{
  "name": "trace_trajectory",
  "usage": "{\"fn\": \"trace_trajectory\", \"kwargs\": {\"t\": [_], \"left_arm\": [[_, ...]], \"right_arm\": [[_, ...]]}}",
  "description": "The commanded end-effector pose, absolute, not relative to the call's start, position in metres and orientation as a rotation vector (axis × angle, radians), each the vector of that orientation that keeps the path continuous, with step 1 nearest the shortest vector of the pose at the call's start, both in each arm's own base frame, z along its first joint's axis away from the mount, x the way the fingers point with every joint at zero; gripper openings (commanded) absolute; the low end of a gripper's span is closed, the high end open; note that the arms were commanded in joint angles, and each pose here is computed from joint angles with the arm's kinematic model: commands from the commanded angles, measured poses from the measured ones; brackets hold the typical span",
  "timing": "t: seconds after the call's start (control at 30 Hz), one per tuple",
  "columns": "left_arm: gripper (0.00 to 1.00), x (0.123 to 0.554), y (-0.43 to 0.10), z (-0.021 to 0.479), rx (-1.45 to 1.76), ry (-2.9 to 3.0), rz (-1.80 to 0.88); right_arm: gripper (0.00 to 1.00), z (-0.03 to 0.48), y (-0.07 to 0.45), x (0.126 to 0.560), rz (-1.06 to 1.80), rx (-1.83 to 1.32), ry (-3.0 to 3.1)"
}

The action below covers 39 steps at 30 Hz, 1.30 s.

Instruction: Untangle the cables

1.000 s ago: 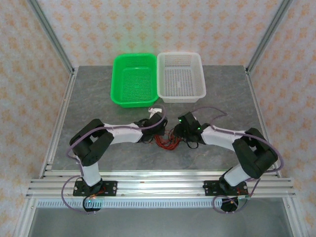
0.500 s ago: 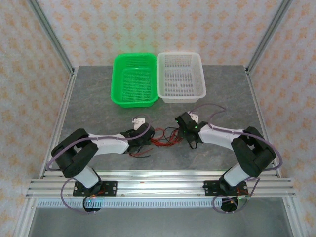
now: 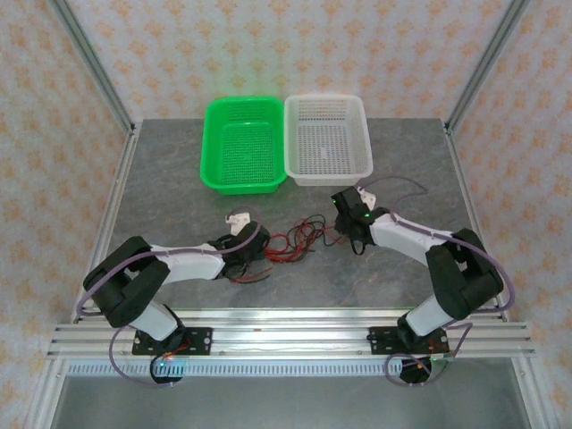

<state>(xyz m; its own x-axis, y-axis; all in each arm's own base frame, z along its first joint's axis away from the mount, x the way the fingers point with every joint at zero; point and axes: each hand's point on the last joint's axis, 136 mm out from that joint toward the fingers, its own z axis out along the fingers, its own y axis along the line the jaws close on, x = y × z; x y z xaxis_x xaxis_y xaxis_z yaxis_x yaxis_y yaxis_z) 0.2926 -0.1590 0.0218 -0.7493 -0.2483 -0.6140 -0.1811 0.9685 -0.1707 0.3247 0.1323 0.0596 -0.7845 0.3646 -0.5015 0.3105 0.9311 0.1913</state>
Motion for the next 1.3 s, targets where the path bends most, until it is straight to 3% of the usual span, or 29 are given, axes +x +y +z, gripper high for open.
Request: {"fn": "trace_trajectory", "kwargs": {"t": [0.0, 0.23, 0.37, 0.53, 0.83, 1.1, 1.2, 1.27], "left_arm": [[0.25, 0.288, -0.134, 0.031, -0.285, 2.453, 0.026], [0.45, 0.312, -0.151, 0.105, -0.247, 2.328, -0.071], [0.46, 0.314, -0.154, 0.143, -0.241, 2.268, -0.139], [0.46, 0.305, -0.149, 0.16, -0.249, 2.273, -0.158], [0.42, 0.291, -0.168, 0.114, -0.264, 2.364, -0.298], [0.42, 0.292, -0.183, 0.06, -0.256, 2.436, -0.287], [0.43, 0.286, -0.176, 0.034, -0.276, 2.481, -0.235], [0.43, 0.279, -0.169, 0.017, -0.288, 2.514, -0.191]], "right_arm": [[0.39, 0.087, 0.129, 0.324, 0.157, 0.48, 2.491], [0.44, 0.12, 0.142, 0.31, 0.331, 0.45, 2.476], [0.53, 0.133, 0.166, 0.295, 0.465, 0.37, 2.493], [0.54, 0.141, 0.21, 0.275, 0.537, 0.263, 2.522], [0.51, 0.093, 0.255, 0.269, 0.452, 0.172, 2.627], [0.48, 0.045, 0.262, 0.284, 0.26, 0.122, 2.694], [0.39, 0.028, 0.256, 0.283, 0.19, 0.116, 2.719], [0.27, 0.02, 0.247, 0.281, 0.127, 0.109, 2.728]]}}
